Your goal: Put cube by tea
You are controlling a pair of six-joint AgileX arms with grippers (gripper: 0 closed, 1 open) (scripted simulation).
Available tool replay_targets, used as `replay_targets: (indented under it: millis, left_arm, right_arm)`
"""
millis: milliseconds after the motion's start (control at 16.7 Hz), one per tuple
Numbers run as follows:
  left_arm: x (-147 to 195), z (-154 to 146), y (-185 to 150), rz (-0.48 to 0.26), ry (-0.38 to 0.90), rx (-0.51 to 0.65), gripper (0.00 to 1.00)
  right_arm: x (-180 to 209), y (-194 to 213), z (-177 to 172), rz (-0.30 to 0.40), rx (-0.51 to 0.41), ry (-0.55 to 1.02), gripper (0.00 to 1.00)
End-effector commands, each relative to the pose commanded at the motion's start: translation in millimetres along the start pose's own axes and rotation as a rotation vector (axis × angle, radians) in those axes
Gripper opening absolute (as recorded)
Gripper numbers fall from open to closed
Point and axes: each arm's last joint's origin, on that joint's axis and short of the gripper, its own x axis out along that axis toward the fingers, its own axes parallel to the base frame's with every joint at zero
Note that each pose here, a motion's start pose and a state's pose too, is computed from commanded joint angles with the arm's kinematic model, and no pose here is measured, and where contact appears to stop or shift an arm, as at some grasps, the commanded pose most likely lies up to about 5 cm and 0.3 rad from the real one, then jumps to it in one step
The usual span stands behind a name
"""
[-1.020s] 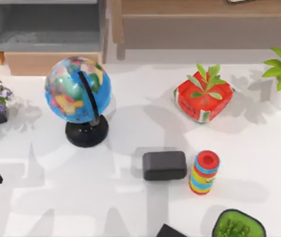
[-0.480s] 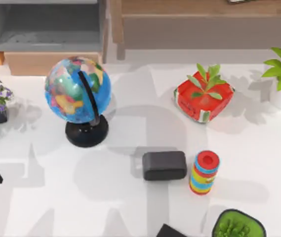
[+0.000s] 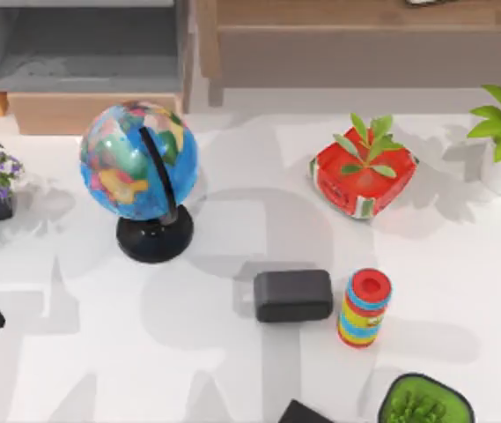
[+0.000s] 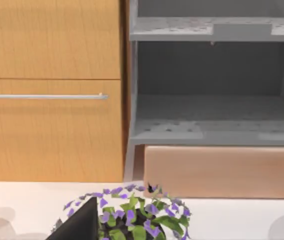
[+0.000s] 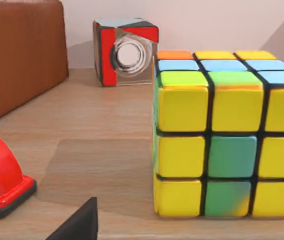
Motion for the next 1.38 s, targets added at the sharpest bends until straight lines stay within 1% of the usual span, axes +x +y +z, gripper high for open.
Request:
replay_targets:
  millis: [360, 600, 780, 1020, 1380]
  left_arm:
    - [0, 0, 0, 0.0, 0.0, 0.0, 1.0]
    - [0, 0, 0, 0.0, 0.0, 0.0, 1.0]
    - [0, 0, 0, 0.0, 0.0, 0.0, 1.0]
    - [0, 0, 0, 0.0, 0.0, 0.0, 1.0]
    - [0, 0, 0, 0.0, 0.0, 0.0, 1.0]
  right_arm:
    - [16, -3, -2, 0.0, 0.0, 0.0, 1.0]
    - [39, -3, 4, 0.0, -0.001, -0.001, 1.0]
    - [56, -1, 1, 0.0, 0.0, 0.0, 1.0]
    - [58, -1, 1, 0.0, 0.0, 0.0, 1.0]
    - [58, -1, 1, 0.0, 0.0, 0.0, 0.55]
